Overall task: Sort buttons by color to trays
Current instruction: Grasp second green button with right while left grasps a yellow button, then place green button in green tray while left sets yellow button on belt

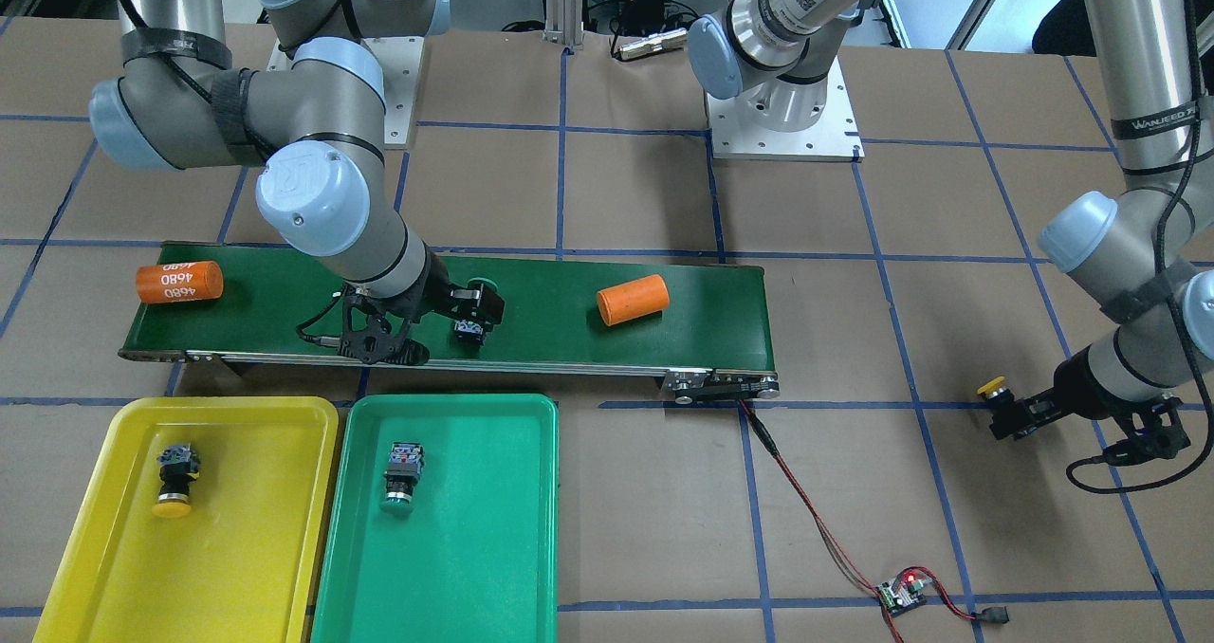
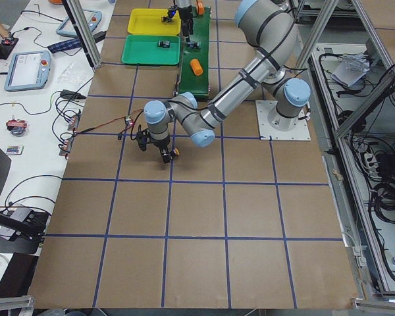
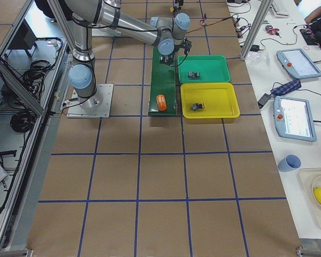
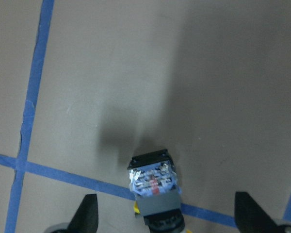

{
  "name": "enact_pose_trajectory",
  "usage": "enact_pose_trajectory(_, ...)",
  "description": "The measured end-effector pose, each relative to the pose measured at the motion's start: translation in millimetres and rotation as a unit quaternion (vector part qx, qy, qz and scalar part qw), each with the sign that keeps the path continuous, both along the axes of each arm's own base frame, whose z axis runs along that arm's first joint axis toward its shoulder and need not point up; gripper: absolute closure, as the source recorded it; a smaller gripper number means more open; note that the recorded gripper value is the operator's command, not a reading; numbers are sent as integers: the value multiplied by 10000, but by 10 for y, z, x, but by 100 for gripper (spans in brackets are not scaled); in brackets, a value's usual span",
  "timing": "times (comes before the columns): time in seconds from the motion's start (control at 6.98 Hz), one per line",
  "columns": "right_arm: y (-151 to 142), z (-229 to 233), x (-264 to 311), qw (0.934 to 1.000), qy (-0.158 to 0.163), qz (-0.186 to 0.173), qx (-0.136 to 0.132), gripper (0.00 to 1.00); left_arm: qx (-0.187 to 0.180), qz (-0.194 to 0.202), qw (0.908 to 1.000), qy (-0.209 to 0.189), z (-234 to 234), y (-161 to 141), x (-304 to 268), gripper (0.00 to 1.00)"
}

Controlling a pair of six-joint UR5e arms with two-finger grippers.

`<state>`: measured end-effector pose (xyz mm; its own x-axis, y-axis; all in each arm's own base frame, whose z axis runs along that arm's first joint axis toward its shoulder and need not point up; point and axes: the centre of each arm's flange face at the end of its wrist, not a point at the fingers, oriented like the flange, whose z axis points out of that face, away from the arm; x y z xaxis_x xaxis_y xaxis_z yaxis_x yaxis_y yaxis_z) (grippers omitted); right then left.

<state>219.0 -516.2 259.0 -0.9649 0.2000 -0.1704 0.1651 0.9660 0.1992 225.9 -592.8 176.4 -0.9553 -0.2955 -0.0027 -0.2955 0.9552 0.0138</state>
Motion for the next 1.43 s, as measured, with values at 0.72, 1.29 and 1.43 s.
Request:
enact_pose_trajectory(0.72,-51,-156,-33,9998,80,-71,177,100,241,62,9997,80,308,40,-213,100)
enact_pose_trajectory(1.29,-509,364,-88,9988,140,-100,-456,100,522,-1807,9820,183,1102,170,-2489,100)
enact_pose_trajectory(1.43,-777,385,-75,9979,186,-70,-610,100,535,-2083,9761,321,1211,290,-2966,100)
